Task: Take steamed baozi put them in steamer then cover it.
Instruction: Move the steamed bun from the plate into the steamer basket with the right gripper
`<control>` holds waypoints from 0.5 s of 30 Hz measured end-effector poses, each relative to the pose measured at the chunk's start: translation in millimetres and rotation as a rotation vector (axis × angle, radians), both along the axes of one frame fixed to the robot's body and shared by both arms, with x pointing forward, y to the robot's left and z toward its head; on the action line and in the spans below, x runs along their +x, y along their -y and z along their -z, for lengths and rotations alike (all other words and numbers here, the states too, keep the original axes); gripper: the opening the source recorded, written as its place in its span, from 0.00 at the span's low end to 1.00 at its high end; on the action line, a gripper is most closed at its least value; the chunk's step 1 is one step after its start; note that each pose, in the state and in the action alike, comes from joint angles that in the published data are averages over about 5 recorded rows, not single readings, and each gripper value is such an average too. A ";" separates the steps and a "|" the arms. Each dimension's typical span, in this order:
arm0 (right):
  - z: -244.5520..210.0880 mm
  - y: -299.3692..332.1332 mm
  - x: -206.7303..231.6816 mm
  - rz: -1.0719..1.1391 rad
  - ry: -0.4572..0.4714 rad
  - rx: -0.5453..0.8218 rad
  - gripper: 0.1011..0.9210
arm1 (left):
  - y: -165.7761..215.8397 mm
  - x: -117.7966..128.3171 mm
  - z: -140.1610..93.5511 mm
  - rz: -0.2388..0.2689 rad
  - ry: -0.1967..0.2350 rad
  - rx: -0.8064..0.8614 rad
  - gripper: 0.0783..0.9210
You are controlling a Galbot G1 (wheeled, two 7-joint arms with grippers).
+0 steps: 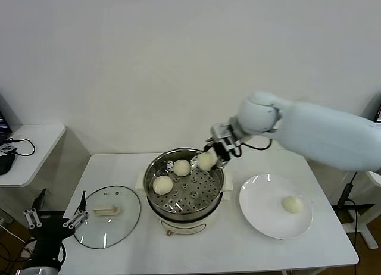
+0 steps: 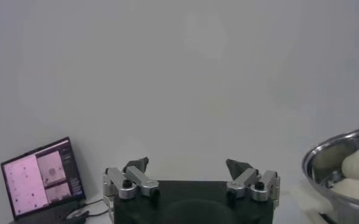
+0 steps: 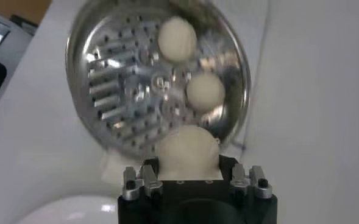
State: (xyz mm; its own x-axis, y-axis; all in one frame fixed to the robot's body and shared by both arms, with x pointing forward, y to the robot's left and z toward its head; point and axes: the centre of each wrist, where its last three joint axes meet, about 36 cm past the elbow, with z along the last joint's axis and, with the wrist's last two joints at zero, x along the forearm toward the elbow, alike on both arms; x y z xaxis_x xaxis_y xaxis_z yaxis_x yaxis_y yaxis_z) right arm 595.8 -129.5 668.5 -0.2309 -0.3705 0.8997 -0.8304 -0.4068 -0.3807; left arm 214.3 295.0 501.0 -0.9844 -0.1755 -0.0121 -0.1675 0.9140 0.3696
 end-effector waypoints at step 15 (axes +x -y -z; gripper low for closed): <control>49.8 -75.6 -19.8 -0.358 0.057 -0.113 0.62 | -3.0 -1.5 -1.8 -0.023 0.005 -0.002 0.88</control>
